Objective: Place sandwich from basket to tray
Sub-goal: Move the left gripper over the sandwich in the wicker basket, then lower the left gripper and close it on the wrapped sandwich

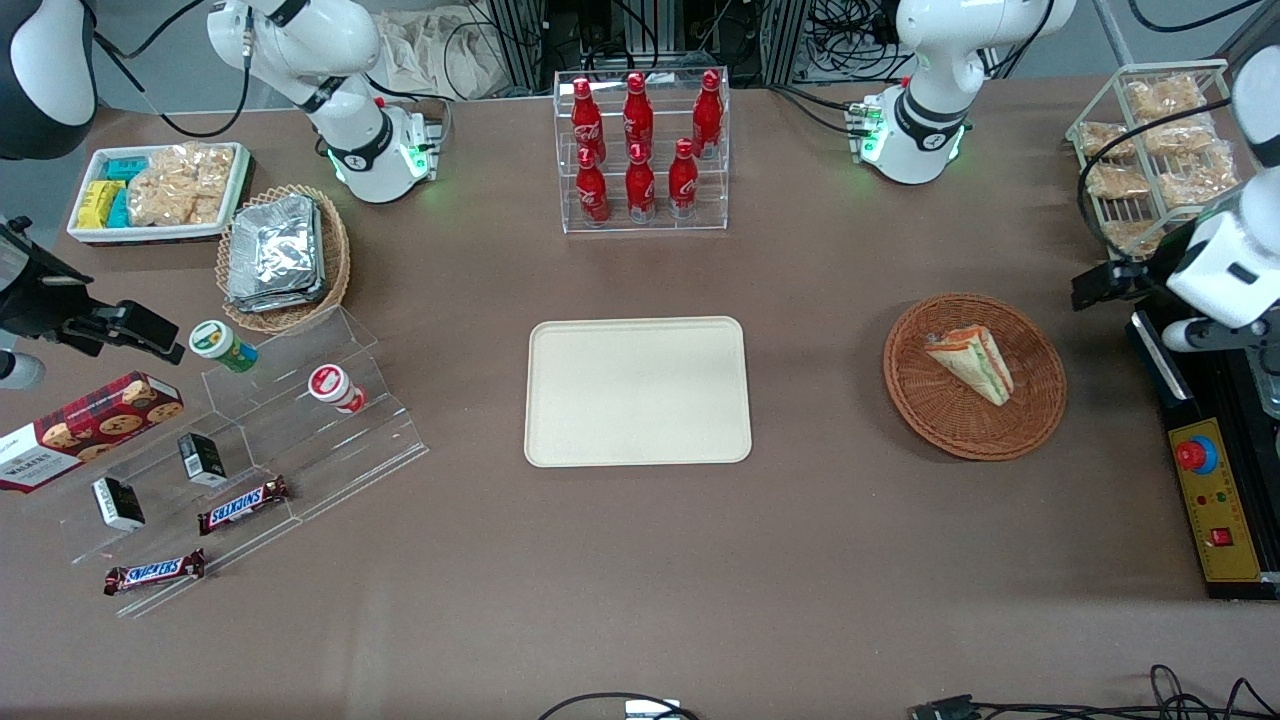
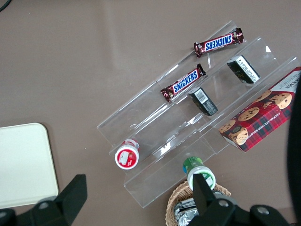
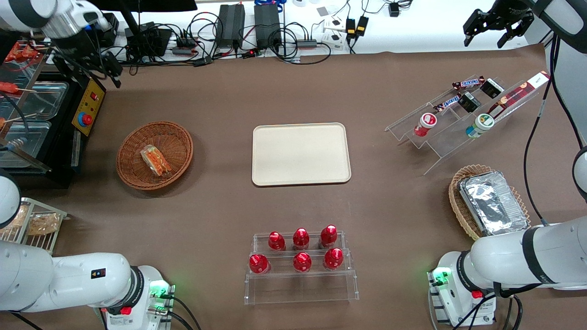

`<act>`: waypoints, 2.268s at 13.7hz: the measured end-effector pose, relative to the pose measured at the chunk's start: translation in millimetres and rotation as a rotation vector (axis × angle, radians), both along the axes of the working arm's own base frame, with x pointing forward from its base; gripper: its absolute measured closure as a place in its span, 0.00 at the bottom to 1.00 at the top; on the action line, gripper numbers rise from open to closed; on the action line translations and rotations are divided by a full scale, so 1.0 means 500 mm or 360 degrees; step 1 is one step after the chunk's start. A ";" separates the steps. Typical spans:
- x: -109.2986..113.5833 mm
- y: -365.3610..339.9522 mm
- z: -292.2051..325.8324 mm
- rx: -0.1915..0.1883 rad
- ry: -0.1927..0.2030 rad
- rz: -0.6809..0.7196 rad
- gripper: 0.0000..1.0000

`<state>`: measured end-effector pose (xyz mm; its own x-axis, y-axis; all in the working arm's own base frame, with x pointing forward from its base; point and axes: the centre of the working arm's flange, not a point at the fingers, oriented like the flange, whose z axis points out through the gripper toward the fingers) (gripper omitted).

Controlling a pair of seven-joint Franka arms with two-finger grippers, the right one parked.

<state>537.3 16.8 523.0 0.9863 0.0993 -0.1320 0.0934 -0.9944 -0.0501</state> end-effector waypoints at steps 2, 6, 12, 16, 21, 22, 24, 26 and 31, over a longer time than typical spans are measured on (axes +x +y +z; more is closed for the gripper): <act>-0.036 0.001 -0.084 0.0021 -0.0027 0.0122 0.00; -0.090 0.000 -0.205 0.0047 -0.0072 0.0338 0.00; -0.151 0.036 -0.363 0.0051 -0.0171 0.0602 0.00; -0.160 0.029 -0.419 0.0054 -0.0195 0.0765 0.00; -0.163 0.011 -0.479 0.0045 -0.0224 0.0873 0.00; -0.166 0.008 -0.492 0.0044 -0.0222 0.0888 0.00; -0.167 0.002 -0.512 0.0043 -0.0219 0.0919 0.00; -0.169 -0.004 -0.531 0.0035 -0.0233 0.0934 0.00; -0.185 -0.009 -0.586 0.0019 -0.0243 0.0944 0.00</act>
